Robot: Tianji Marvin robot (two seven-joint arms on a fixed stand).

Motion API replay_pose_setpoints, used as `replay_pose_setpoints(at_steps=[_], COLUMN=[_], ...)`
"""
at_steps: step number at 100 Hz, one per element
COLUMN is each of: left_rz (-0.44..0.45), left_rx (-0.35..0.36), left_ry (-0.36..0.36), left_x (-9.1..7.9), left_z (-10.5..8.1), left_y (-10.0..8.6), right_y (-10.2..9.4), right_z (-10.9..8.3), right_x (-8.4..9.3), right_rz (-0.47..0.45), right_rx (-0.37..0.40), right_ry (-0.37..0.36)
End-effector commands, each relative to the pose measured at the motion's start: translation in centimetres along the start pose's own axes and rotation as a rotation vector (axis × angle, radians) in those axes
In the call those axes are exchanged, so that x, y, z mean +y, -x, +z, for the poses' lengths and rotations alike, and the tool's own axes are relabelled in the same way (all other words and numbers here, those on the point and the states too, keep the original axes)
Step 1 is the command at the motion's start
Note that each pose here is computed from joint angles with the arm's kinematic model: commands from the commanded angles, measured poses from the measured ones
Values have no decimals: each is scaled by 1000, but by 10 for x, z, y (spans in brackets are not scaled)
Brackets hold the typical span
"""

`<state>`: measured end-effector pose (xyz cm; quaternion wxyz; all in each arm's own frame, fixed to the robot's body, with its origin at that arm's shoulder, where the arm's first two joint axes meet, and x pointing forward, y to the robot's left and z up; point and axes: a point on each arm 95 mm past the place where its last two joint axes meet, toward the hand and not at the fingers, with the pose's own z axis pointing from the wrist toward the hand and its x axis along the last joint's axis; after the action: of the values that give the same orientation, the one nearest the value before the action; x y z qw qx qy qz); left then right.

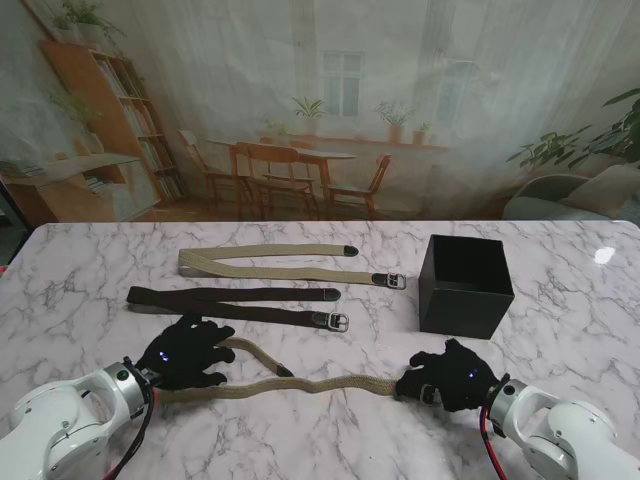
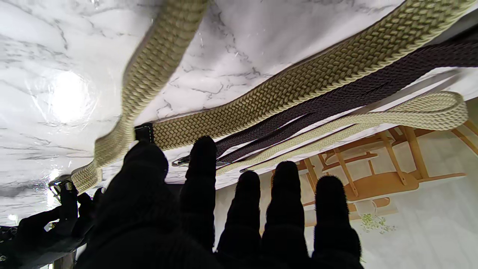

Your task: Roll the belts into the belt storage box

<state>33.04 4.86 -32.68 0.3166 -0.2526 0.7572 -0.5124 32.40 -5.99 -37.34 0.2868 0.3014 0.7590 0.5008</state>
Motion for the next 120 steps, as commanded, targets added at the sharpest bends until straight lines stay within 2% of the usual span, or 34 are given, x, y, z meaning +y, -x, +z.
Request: replay_pose_setpoints(at_steps=[1,19,48,61,76,91,120], left_rz=[-1,-2,-4,-6,-5,-6,-5], left_rx=[3,4,3,2,2,1,1], left_ry=[12,12,17,17,20,20,16], left_x=[0,0,1,1,1,2,2], left_z=[1,1,2,2,2,2,3], left_y=[-2,-2,-3,-3,-3,-3,-3], right_y=[-1,-5,-10,-14,-15,-15,-16], right_z=[-1,1,4,3,3,6,6], right_x=[-4,-5,-7,-5,-3,-4,-1], right_rz=[6,51,124,142,65,57,34], right_rx=[1,31,43,61,83,87,101], right_ry=[-15,-4,79,76,33,18,110])
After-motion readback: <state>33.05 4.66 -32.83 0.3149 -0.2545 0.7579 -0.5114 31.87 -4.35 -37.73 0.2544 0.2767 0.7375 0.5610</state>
